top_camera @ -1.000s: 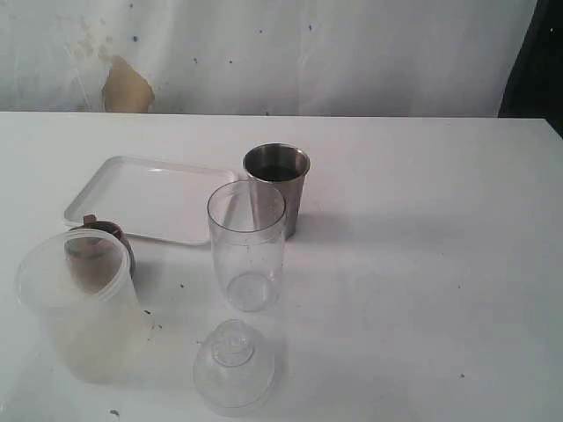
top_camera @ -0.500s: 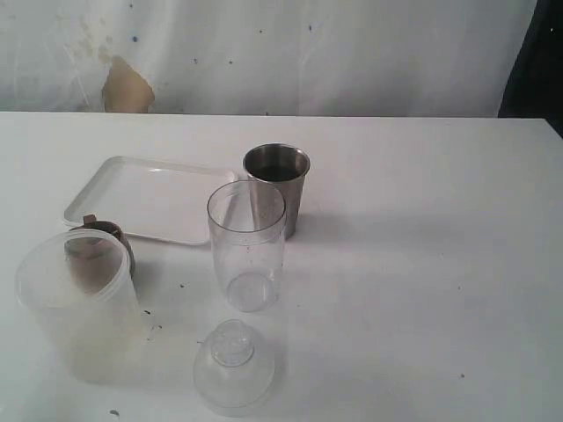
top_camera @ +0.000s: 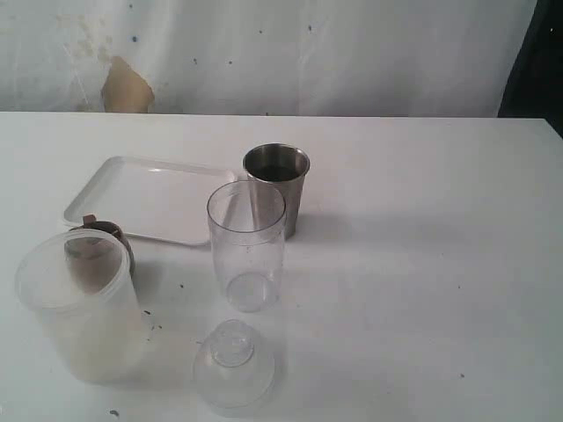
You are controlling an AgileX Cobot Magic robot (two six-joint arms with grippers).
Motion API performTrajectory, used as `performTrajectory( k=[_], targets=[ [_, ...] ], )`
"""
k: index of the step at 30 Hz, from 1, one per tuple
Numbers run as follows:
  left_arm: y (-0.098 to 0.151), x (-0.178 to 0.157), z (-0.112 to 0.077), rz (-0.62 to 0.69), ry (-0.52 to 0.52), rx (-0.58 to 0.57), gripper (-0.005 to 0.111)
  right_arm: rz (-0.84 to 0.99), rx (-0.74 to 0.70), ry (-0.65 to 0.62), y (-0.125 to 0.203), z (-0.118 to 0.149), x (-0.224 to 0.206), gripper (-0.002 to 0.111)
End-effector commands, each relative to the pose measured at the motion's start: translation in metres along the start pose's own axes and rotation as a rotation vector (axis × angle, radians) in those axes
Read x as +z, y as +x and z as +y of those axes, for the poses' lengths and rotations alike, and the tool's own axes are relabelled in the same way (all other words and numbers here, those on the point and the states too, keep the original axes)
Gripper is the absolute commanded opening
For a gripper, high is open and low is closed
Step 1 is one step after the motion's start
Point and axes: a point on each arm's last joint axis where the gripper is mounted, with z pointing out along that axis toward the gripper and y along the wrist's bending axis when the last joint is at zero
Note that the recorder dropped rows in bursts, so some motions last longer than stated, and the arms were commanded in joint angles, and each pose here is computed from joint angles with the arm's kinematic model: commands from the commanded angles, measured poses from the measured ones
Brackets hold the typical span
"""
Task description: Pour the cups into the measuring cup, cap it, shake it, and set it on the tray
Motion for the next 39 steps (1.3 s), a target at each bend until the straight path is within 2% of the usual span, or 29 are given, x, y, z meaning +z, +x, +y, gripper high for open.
performTrajectory(
  k=[1, 3, 5, 13, 16, 19, 21, 25, 26, 27, 28, 29, 30, 31, 33, 34, 37, 39],
  targets=[
    [0.01, 0.049, 0.002, 0.192, -0.038, 0.15, 0.0, -0.013, -0.015, 0.0, -0.001, 0.0, 0.0, 0.0],
    [0.032, 0.067, 0.008, 0.362, -0.061, 0.218, 0.0, -0.013, -0.015, 0.0, -0.001, 0.0, 0.0, 0.0],
    [0.06, 0.077, 0.016, 0.506, -0.086, 0.222, 0.0, -0.013, -0.015, 0.0, -0.001, 0.0, 0.0, 0.0],
    [0.156, 0.087, 0.044, 0.903, -0.125, 0.271, 0.0, -0.013, -0.015, 0.0, -0.001, 0.0, 0.0, 0.0],
    [0.172, 0.093, 0.056, 0.987, -0.12, 0.334, 0.0, -0.013, -0.015, 0.0, -0.001, 0.0, 0.0, 0.0],
    [0.179, 0.1, 0.07, 1.047, -0.148, 0.362, 0.0, -0.013, -0.015, 0.0, -0.001, 0.0, 0.0, 0.0],
    [0.178, 0.104, 0.078, 1.033, -0.187, 0.341, 0.0, -0.013, -0.015, 0.0, -0.001, 0.0, 0.0, 0.0],
    [0.168, 0.111, 0.089, 0.909, -0.223, 0.241, 0.0, -0.013, -0.015, 0.0, -0.001, 0.0, 0.0, 0.0],
    [0.166, 0.113, 0.089, 0.881, -0.194, 0.225, 0.0, -0.013, -0.015, 0.0, -0.001, 0.0, 0.0, 0.0],
    [0.163, 0.117, 0.089, 0.818, -0.139, 0.138, 0.0, -0.013, -0.015, 0.0, -0.001, 0.0, 0.0, 0.0],
    [0.162, 0.12, 0.085, 0.793, -0.029, 0.104, 0.0, -0.013, -0.015, 0.0, -0.001, 0.0, 0.0, 0.0],
    [0.16, 0.124, 0.08, 0.731, 0.117, 0.025, 0.0, -0.013, -0.015, 0.0, -0.001, 0.0, 0.0, 0.0],
    [0.155, 0.128, 0.082, 0.691, 0.245, -0.032, 0.0, -0.013, -0.015, 0.0, -0.001, 0.0, 0.0, 0.0],
    [0.154, 0.132, 0.084, 0.669, 0.327, -0.083, 0.0, -0.013, -0.015, 0.0, -0.001, 0.0, 0.0, 0.0],
    [0.157, 0.14, 0.093, 0.738, 0.39, -0.131, 0.0, -0.013, -0.015, 0.0, -0.001, 0.0, 0.0, 0.0],
    [0.158, 0.144, 0.096, 0.791, 0.414, -0.112, 0.0, -0.013, -0.015, 0.0, -0.001, 0.0, 0.0, 0.0],
    [0.17, 0.138, 0.102, 1.02, 0.605, 0.117, 0.0, -0.013, -0.015, 0.0, -0.001, 0.0, 0.0, 0.0],
    [0.176, 0.139, 0.107, 1.035, 0.638, 0.158, 0.0, -0.013, -0.015, 0.0, -0.001, 0.0, 0.0, 0.0]
  ],
)
